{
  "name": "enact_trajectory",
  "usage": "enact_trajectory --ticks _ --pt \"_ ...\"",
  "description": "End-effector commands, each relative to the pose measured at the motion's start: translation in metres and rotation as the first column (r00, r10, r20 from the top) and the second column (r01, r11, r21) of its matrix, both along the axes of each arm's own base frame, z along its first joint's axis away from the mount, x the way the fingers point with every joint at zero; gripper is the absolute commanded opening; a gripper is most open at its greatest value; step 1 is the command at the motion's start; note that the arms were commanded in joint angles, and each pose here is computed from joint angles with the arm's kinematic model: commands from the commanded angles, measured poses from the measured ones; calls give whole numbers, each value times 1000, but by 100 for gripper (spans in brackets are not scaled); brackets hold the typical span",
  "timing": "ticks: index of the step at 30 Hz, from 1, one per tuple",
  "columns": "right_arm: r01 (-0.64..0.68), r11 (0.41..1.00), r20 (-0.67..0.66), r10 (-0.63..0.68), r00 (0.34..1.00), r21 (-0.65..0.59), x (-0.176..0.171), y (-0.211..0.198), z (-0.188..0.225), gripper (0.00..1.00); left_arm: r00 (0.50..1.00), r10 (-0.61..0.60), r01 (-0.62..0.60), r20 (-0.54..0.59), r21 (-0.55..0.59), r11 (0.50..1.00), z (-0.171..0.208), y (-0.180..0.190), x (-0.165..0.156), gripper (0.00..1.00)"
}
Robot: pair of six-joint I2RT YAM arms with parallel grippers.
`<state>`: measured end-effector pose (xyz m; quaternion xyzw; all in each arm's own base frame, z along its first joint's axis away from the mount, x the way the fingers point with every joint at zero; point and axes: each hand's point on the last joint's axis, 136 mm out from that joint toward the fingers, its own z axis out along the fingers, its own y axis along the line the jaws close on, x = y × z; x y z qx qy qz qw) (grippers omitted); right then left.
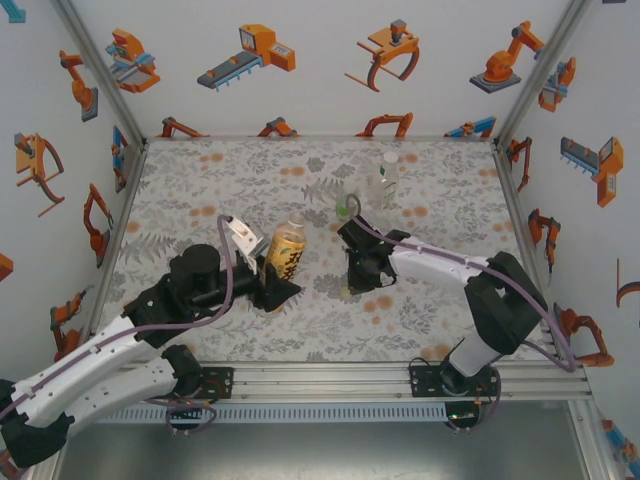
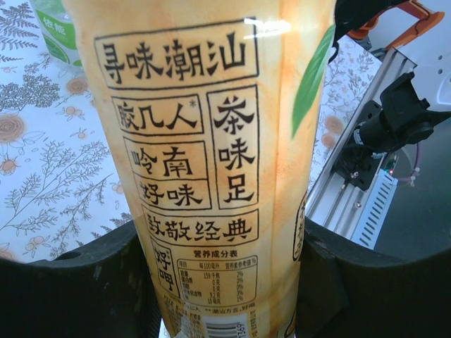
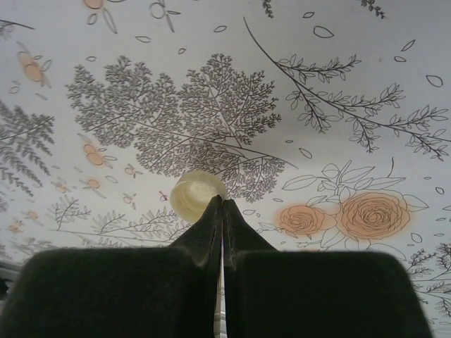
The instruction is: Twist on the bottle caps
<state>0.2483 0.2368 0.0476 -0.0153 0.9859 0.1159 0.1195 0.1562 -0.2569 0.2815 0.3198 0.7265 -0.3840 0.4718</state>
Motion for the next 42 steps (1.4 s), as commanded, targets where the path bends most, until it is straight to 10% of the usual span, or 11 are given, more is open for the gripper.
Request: enact_trajectory --ticks 1,42 --pt "13 1000 4 -13 1000 -12 5 4 4 2 1000 -12 13 18 -61 998 18 -3 -1 4" --pt "-35 998 -5 35 999 -51 9 28 0 44 1000 14 -13 12 -55 998 13 4 -1 4"
